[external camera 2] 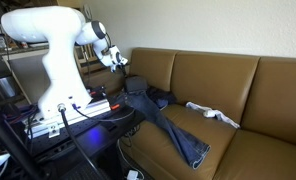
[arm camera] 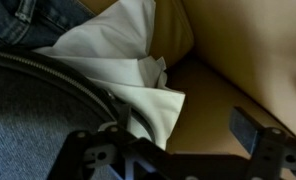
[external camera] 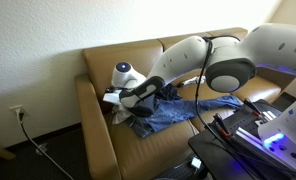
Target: Move the bag to the right
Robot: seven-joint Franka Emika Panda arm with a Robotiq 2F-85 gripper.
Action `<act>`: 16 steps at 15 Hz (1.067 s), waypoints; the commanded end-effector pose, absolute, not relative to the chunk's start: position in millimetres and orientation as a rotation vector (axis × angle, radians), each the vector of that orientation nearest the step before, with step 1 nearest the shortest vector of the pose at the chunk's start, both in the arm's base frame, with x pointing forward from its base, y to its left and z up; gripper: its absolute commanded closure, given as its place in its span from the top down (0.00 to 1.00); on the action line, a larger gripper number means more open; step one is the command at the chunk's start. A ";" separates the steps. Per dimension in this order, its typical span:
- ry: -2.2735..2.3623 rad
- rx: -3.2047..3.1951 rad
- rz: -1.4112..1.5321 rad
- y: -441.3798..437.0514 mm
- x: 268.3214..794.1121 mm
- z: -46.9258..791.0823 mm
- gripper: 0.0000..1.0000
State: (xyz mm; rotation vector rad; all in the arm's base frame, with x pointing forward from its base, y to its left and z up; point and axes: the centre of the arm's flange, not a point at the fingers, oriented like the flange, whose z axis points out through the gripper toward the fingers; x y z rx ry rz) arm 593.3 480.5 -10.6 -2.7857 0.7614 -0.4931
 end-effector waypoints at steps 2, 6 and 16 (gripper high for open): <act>0.683 -2.831 -0.608 489.6 617.0 -21.3 1.00; 0.619 -2.869 -0.678 482.0 624.3 -27.5 1.00; 0.708 -2.786 -0.686 482.0 622.0 -62.2 1.00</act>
